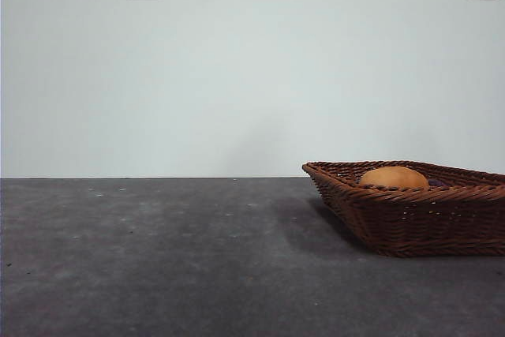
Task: Help me put the vegetables on the table into the basket
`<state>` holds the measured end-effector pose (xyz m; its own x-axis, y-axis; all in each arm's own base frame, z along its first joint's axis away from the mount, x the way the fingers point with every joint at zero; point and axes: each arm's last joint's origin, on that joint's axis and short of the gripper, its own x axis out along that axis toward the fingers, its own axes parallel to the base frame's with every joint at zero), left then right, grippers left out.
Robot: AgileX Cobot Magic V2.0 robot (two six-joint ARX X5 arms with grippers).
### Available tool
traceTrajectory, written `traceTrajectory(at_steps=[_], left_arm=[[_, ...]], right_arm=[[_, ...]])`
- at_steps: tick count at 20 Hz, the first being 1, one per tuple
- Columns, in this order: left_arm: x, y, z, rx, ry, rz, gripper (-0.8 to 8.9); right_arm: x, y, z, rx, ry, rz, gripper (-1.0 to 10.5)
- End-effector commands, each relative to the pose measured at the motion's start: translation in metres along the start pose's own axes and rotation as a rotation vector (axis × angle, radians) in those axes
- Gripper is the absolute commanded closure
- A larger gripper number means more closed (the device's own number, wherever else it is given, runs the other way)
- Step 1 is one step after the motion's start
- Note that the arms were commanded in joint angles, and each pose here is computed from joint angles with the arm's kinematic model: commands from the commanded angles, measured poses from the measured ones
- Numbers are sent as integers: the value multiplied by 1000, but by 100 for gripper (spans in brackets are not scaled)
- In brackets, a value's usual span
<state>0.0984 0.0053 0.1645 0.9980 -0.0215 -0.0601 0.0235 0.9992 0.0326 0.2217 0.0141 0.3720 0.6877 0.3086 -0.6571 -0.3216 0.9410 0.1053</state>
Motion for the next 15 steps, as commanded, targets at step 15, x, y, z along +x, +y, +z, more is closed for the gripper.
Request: traceTrajectory(at_steps=[15], left_arm=[[-1,0,-15,-50,109,4,817]], right_arm=[[2,0,0,-5,0,0,946]])
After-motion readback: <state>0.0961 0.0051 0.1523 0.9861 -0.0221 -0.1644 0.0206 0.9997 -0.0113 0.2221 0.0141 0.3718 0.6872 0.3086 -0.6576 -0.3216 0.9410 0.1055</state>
